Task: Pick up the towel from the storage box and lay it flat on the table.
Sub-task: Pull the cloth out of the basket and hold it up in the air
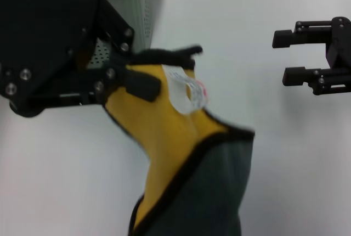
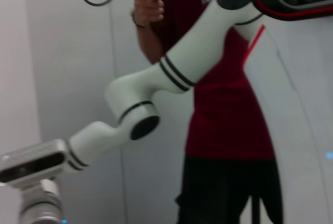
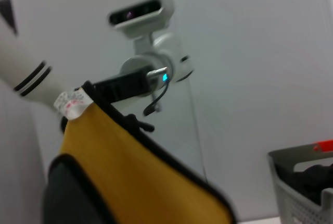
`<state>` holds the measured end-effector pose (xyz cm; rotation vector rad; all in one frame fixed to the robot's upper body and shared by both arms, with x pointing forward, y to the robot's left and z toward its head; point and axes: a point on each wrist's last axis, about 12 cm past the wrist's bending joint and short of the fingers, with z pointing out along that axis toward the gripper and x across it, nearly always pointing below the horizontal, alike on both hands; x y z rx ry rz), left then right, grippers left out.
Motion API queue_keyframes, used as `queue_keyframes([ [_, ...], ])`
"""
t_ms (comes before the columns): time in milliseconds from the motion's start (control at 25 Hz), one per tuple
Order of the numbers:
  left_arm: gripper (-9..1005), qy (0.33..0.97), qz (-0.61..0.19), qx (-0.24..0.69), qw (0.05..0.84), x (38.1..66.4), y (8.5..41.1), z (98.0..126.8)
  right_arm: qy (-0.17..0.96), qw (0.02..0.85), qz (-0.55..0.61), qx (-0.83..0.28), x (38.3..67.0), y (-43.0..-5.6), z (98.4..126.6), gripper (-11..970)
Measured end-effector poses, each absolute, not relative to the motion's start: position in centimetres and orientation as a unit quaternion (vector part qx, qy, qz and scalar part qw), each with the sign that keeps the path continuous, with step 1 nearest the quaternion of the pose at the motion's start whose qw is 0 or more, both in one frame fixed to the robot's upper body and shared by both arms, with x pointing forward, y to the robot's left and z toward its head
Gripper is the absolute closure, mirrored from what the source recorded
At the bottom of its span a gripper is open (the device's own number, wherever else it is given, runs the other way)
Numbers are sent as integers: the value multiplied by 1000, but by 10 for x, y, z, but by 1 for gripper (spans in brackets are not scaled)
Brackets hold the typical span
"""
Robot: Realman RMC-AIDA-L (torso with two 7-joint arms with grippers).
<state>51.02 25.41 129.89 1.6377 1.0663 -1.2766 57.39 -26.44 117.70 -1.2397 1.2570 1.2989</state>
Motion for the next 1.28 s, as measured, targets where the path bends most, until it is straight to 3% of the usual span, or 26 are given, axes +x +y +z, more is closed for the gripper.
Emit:
queue_keyframes([
  [400, 967, 374, -522, 690, 333, 509, 215, 1301, 502, 387, 542, -552, 576, -246, 1184, 301],
  [1280, 967, 338, -561, 689, 310, 498, 185, 1289, 470, 314, 533, -629, 573, -235, 1190, 302],
])
